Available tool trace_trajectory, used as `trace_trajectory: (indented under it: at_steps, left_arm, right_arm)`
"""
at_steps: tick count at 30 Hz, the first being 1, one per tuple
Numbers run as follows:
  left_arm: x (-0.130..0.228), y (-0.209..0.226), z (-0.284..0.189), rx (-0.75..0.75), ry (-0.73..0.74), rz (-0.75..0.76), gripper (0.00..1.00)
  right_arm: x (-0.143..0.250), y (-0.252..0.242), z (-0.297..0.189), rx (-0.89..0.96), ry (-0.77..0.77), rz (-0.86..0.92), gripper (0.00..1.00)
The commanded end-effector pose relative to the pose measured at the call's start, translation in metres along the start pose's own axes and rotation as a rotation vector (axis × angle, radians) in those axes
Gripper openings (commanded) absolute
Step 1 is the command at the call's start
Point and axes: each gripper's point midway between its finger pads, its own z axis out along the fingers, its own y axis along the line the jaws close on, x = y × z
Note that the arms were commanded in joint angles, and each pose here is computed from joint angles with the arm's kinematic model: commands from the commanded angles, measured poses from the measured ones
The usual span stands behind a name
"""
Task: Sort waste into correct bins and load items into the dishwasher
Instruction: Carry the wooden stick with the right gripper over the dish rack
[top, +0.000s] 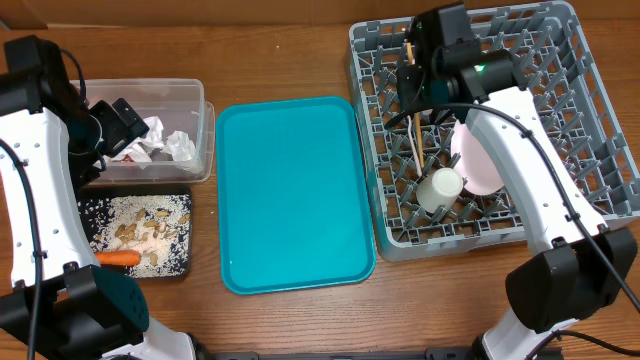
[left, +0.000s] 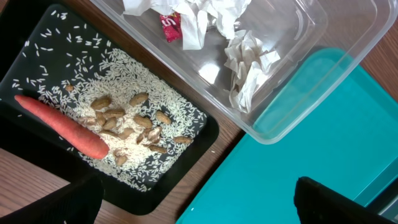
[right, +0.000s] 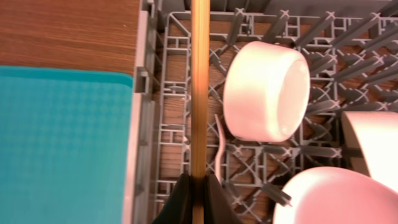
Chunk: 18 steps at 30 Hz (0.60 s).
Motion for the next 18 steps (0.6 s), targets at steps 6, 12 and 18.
trace_trajectory:
  at_steps: [6,12,18]
  left_arm:
    - [0.003,-0.002,0.0,0.008,0.009,-0.01,1.0]
    - [0.003,-0.002,0.0,0.008,0.009,-0.011,1.0]
    - [0.003,-0.002,0.0,0.008,0.009,-0.011,1.0]
  right_arm:
    - [0.001,-0.008,0.025,0.01,0.016,-0.047,0.04]
    - [0.012,-0.008,0.049,0.014,0.074,-0.051,0.04]
    - [0.019,-0.007,0.07,0.014,0.108,-0.081,0.04]
